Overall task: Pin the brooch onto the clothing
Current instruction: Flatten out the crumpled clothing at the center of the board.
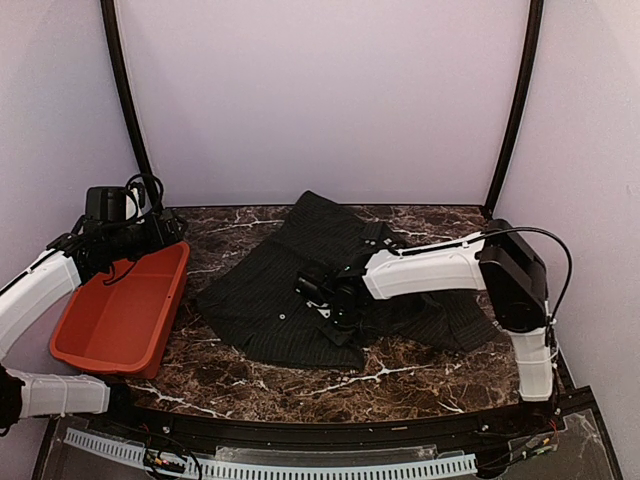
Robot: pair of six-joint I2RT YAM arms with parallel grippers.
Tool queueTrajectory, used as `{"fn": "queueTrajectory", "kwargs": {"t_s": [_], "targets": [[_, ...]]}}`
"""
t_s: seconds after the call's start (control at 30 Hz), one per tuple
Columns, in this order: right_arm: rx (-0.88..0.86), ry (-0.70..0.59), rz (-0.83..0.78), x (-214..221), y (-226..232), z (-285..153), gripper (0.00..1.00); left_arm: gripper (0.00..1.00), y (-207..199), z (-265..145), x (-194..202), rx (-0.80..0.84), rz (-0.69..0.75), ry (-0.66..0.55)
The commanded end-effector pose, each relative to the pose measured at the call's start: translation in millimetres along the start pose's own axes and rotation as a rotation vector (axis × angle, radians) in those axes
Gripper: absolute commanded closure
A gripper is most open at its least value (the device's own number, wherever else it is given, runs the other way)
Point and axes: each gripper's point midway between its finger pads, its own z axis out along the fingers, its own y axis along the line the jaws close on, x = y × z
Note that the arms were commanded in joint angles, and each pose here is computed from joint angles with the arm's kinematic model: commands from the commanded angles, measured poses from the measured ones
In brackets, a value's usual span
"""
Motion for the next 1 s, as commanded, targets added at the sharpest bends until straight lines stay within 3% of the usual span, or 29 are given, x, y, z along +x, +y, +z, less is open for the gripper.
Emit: {"fn": "queueTrajectory", "kwargs": {"t_s": [0.0,0.47,0.5,0.53,0.6,0.67,0.77,0.93,0.97], "targets": [[0.026,0.12,0.026,45.3,-8.2,-20.7,1.0,0.01,-0.9,-3.5,-2.4,0.014,-0.006,-0.011],[-0.1,0.246,0.001,131.1,30.6,-70.5,0.97,0.01,-31.8,20.4,-6.1,0.13,-0.039,0.112],[-0.096,0.242,0.011,133.0,28.4,-72.0,0.89,0.01,-37.4,23.8,-8.4,0.151,-0.042,0.114],[-0.096,0.224,0.025,130.6,26.4,-76.3,0.71,0.01,-40.6,26.0,-9.5,0.161,-0.049,0.116],[-0.099,0.167,0.056,117.9,24.0,-87.7,0.46,0.01,-52.6,33.0,-12.0,0.184,-0.035,0.12],[-0.1,0.078,0.109,96.2,16.5,-105.7,0.28,0.01,-68.2,46.0,-11.3,0.187,0.011,0.125],[-0.076,-0.069,0.254,62.7,-13.0,-137.5,0.17,0.01,-121.5,55.6,-12.4,0.246,0.143,0.118],[0.035,-0.308,0.587,42.7,-96.4,-186.0,0.17,0.01,-175.8,119.8,37.8,0.266,0.363,0.265],[0.043,-0.346,0.641,45.0,-109.1,-193.0,0.17,0.01,-195.8,123.1,36.7,0.283,0.398,0.249]]}}
